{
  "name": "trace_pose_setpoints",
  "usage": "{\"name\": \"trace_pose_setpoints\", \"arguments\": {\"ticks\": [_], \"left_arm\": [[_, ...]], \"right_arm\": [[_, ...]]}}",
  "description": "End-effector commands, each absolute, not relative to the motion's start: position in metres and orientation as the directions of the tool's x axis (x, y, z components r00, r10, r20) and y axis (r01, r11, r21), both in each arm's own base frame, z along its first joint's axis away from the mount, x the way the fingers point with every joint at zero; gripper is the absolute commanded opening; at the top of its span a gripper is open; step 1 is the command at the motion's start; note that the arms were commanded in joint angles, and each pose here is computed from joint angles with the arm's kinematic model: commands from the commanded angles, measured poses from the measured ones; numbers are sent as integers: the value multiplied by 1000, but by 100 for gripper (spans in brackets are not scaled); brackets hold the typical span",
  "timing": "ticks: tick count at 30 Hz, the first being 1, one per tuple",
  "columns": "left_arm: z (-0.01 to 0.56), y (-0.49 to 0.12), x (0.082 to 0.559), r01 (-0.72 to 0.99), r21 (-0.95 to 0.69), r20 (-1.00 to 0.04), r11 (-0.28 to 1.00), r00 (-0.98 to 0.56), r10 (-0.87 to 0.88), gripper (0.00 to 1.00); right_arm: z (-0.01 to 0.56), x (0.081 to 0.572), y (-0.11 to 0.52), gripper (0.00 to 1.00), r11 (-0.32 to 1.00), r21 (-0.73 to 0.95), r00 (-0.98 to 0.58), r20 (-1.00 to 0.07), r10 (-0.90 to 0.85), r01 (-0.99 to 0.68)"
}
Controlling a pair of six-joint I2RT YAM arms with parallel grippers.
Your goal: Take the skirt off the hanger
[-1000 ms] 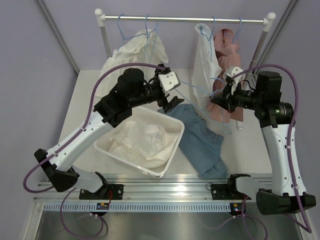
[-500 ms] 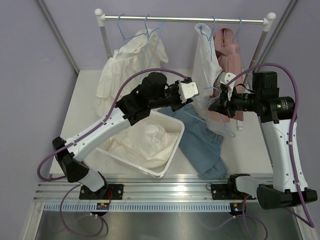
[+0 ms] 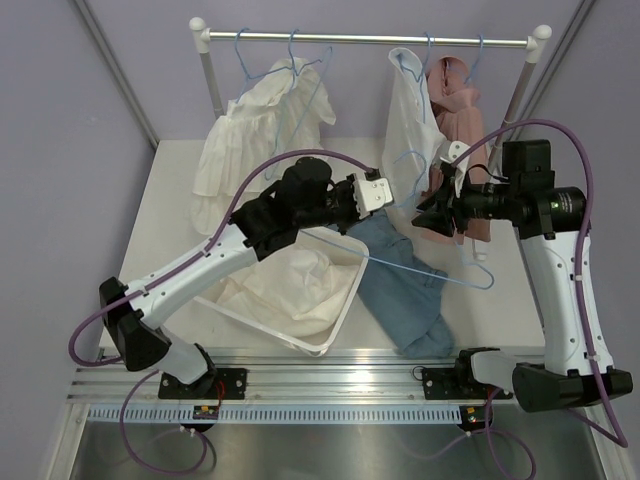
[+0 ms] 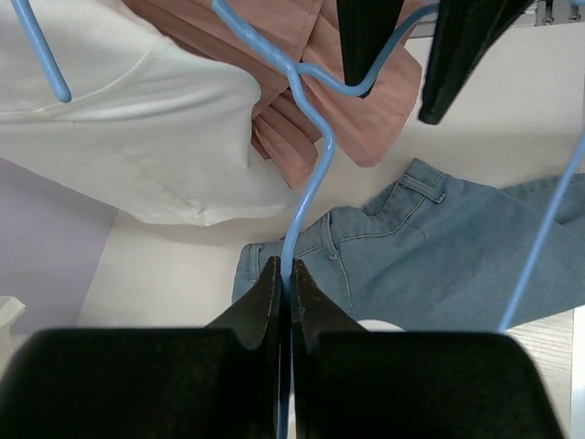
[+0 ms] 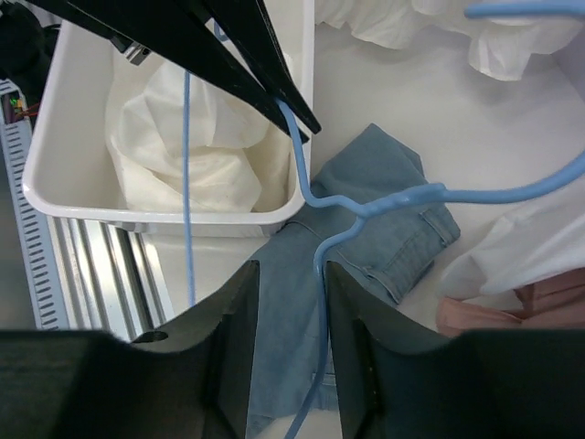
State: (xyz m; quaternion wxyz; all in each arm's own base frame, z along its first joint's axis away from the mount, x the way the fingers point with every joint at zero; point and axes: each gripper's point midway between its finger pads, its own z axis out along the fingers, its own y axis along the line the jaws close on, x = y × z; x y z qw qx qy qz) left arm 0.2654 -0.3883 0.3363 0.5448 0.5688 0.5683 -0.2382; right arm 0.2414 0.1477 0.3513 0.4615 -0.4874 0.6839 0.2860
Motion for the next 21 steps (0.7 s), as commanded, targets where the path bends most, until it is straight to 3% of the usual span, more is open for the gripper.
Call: {"name": "trace_pose_setpoints", "arguments": {"ticks": [1, 3, 11, 15, 16, 19, 20, 21], "left_arm": [[398, -374, 265, 847, 394, -915, 356, 324, 242, 0], [396, -370, 264, 844, 387, -919, 371, 319, 232, 0], [401, -355, 259, 827, 382, -923, 413, 320, 213, 0], [398, -352, 260, 820, 386, -921, 422, 320, 222, 0], [394, -352, 261, 820, 388, -920, 422, 317, 229, 0], [396, -350, 262, 813, 386, -922, 436, 316, 225, 0], [398, -350, 263, 812, 382, -923, 442, 314, 221, 0], [402, -349, 265, 802, 382, -924, 459, 317, 215, 0]], "right_arm": [[356, 229, 160, 48, 310, 70, -174, -930, -323, -948], [352, 225, 162, 56, 286, 118, -207, -929, -307, -951], [343, 218, 167, 54, 201, 321, -363, -904, -225, -925], [350, 215, 169, 42, 180, 347, -379, -904, -198, -921], [352, 214, 170, 29, 176, 352, -383, -903, -194, -919], [355, 211, 170, 7, 171, 359, -388, -902, -192, -918], [355, 210, 170, 0, 173, 358, -388, -901, -194, -918], [355, 208, 169, 0, 183, 346, -379, -903, -200, -920]]}}
